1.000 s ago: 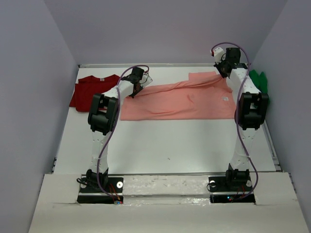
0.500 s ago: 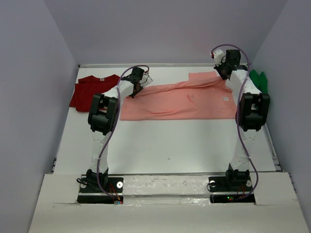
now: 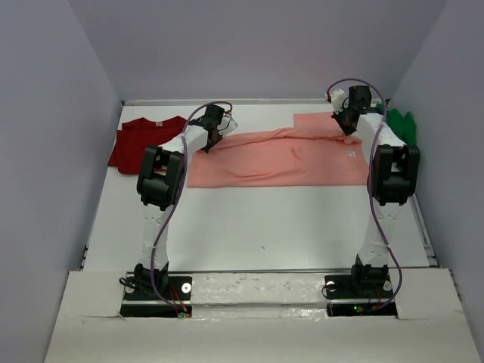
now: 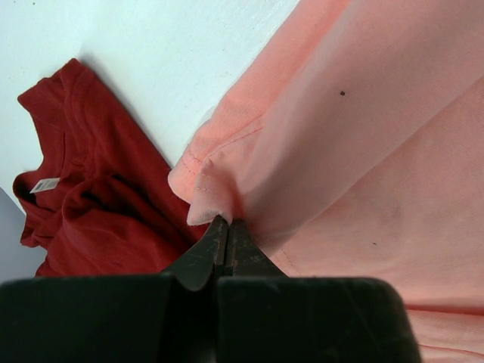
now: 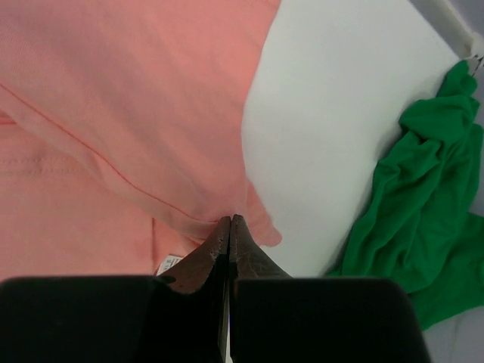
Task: Fold and stack the t-shirts
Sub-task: Fold the tshirt
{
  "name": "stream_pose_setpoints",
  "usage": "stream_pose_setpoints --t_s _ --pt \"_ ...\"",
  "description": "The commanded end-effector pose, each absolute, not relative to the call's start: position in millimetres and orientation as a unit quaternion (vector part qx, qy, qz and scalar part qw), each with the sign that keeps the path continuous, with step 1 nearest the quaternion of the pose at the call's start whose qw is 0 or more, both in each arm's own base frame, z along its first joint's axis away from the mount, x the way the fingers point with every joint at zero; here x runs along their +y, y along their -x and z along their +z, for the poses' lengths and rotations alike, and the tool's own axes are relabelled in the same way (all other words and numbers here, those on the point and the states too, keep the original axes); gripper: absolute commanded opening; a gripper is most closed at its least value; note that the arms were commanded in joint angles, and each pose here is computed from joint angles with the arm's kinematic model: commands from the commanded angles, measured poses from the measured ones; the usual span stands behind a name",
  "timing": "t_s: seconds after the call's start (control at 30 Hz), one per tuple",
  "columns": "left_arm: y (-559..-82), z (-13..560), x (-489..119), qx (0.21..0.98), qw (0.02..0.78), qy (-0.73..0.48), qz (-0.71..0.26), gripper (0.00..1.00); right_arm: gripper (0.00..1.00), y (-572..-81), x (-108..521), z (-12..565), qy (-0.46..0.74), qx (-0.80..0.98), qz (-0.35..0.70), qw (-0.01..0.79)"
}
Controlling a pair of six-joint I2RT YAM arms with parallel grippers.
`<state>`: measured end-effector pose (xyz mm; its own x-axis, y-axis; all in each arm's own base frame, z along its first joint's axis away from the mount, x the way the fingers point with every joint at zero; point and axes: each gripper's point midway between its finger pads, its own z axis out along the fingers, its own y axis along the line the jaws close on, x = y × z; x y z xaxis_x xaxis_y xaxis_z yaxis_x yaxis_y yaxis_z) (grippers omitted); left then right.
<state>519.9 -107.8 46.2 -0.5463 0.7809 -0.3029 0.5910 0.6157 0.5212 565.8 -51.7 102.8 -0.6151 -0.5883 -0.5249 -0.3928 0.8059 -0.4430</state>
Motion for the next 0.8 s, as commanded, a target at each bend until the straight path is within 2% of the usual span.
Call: stream_pose_setpoints --t_s 0.0,0.23,0.77 --pt "-515.5 65.9 -106.4 0.853 0.265 -0.405 0.194 0.0 0.0 -553.1 -40.1 119.9 0.28 0.886 -0.124 0.347" --pt "-518.0 71.4 -106.7 0.852 0.278 -0.396 0.201 0.0 0.0 -545.0 -30.4 84.7 0.294 0.899 -0.109 0.305" --pt "-549.5 115.1 -66.3 0.814 0.317 -0.351 0.336 0.0 0.0 -536.1 -32.7 66.9 0.304 0.906 -0.117 0.27"
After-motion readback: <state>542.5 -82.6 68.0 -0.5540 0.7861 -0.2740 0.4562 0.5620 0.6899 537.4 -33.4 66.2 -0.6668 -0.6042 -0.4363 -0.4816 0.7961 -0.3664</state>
